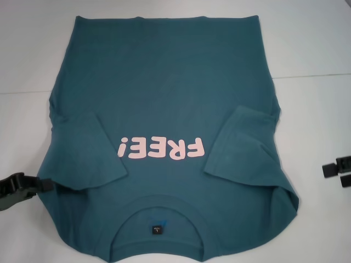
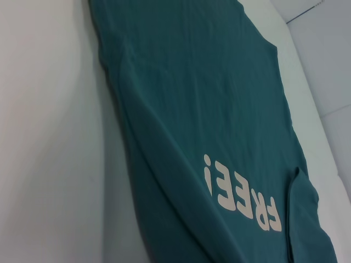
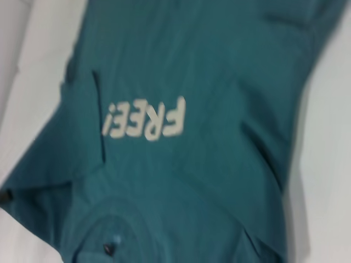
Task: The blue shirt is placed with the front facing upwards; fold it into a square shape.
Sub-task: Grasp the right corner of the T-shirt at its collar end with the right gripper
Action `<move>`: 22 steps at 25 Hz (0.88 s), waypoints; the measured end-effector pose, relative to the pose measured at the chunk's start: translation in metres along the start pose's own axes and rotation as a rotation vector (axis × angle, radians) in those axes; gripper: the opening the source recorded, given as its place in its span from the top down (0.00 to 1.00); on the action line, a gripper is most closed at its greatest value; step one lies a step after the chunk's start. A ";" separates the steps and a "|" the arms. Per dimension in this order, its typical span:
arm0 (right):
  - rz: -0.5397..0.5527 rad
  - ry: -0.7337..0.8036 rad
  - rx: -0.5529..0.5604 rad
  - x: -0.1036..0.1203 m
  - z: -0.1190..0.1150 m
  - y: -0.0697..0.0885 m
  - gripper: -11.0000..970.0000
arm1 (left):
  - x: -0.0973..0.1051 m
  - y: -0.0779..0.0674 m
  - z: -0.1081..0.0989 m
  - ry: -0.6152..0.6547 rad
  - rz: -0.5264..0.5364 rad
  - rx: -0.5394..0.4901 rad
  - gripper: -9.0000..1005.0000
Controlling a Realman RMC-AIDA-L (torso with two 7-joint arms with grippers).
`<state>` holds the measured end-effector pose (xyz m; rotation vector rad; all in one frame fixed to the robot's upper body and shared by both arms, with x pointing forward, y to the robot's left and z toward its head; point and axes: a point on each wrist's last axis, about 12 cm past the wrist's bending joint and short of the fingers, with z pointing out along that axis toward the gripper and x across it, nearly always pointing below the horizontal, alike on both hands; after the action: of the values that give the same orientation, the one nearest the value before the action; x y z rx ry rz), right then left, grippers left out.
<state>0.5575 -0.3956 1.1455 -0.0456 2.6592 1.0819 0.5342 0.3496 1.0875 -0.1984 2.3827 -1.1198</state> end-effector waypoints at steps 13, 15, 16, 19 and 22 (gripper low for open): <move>-0.030 0.019 0.038 -0.002 0.036 0.005 0.09 | 0.003 0.002 0.002 -0.005 -0.011 -0.004 0.97; -0.025 0.013 0.039 -0.001 0.043 0.005 0.09 | 0.004 0.003 0.002 -0.004 -0.013 -0.004 0.97; -0.022 0.012 0.041 -0.001 0.046 0.005 0.09 | 0.004 0.003 0.002 -0.004 -0.014 -0.004 0.97; -0.019 0.015 0.047 0.000 0.052 0.005 0.09 | 0.005 0.004 0.002 -0.004 -0.015 -0.005 0.97; -0.023 0.022 0.059 0.001 0.058 0.005 0.09 | 0.005 0.004 0.002 -0.005 -0.015 -0.006 0.97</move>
<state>0.5696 -0.3520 1.1093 -0.0774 2.7020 1.0006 0.5312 0.3491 1.0818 -0.2207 2.3840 -1.1179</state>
